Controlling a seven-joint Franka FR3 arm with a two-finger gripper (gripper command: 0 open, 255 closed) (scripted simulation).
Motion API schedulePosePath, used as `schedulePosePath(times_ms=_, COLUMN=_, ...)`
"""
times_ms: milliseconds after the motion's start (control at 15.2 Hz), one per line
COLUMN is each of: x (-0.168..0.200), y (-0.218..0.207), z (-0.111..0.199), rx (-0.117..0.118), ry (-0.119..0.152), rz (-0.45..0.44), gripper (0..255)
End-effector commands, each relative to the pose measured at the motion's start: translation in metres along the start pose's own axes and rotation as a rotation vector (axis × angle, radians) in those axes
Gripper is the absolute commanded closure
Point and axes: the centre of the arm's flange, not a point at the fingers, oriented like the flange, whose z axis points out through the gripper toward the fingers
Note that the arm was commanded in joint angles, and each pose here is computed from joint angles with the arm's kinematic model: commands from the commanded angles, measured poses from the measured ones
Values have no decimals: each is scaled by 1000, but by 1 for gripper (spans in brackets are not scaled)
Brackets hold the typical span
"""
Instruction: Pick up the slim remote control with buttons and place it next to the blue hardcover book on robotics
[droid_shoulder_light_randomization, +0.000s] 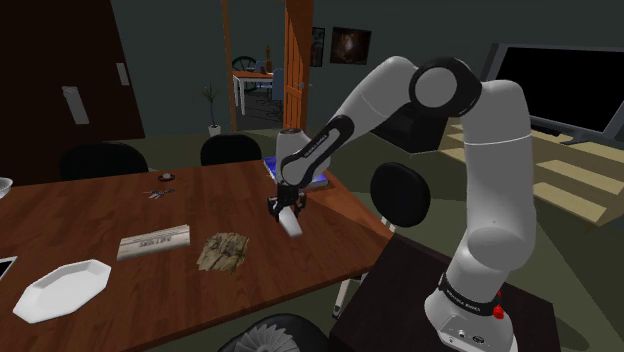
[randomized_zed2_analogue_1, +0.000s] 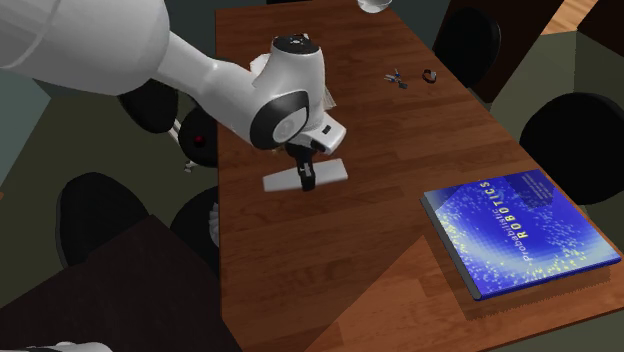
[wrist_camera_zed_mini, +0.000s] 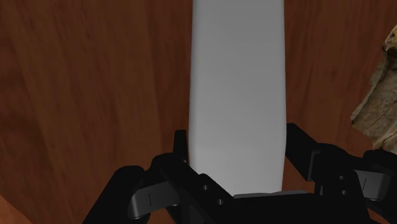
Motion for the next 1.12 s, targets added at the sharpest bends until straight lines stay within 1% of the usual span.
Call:
schedulePosePath(times_ms=0, x=-1, y=0, z=-10, rx=0, ry=0, rz=0, gripper=255)
schedulePosePath(times_ms=132, x=-1, y=0, z=-16, rx=0, ry=0, rz=0, gripper=255)
schedulePosePath(times_ms=1056, x=163, y=86, z=-16, rx=0, ry=0, rz=0, gripper=255)
